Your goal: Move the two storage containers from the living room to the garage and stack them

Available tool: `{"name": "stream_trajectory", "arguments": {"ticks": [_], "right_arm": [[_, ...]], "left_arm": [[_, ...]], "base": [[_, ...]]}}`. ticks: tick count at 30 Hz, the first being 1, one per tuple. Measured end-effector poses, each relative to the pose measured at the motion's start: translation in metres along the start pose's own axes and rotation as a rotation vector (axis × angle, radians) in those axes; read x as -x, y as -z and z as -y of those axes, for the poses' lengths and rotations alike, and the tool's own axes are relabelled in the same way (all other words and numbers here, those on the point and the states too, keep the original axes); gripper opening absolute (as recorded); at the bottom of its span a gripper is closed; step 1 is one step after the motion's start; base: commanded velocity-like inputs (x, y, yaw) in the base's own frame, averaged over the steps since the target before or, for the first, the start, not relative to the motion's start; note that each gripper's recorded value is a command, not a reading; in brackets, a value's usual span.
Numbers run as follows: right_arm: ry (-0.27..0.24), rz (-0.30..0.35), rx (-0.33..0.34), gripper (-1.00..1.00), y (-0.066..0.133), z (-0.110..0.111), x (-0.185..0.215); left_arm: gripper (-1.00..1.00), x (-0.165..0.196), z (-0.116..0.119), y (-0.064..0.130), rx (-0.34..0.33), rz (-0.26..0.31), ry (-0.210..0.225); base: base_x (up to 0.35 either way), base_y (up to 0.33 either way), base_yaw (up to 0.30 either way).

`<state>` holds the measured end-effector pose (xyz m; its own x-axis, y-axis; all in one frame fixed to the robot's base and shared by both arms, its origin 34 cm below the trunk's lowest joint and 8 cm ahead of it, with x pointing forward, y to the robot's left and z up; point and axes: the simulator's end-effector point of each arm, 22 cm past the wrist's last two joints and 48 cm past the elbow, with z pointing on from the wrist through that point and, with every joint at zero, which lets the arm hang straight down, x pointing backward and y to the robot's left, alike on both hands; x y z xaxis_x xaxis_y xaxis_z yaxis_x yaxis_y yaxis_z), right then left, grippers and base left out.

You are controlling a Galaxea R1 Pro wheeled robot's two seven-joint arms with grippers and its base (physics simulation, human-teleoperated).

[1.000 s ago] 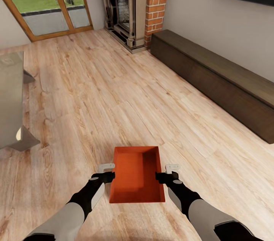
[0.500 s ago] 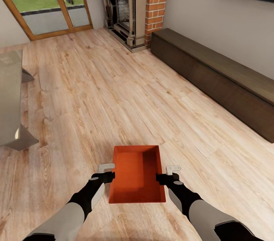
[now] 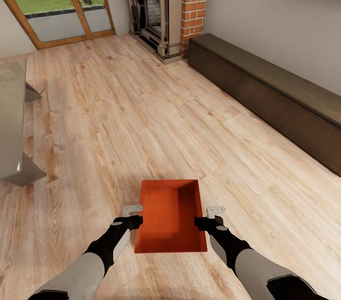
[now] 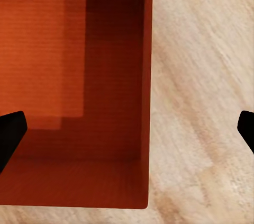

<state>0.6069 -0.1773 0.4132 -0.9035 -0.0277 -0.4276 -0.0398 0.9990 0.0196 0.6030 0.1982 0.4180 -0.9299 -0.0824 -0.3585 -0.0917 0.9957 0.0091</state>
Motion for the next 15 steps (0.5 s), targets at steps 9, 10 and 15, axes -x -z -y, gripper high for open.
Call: {"name": "stream_trajectory", "arguments": {"ticks": [9, 10, 15], "right_arm": [[-0.002, 0.000, 0.000, 1.00, -0.014, 0.000, -0.008], [-0.002, 0.000, 0.000, 1.00, -0.016, 0.000, -0.009], [-0.003, 0.000, 0.000, 1.00, -0.023, 0.001, -0.013]], "left_arm": [[1.00, -0.001, 0.002, -0.014, -0.002, 0.011, 0.001], [1.00, -0.002, 0.002, -0.015, -0.003, 0.012, 0.002], [1.00, -0.007, 0.002, -0.024, -0.002, 0.009, 0.002]], "base": [[0.000, 0.000, 0.000], [0.000, 0.000, 0.000], [0.000, 0.000, 0.000]]}}
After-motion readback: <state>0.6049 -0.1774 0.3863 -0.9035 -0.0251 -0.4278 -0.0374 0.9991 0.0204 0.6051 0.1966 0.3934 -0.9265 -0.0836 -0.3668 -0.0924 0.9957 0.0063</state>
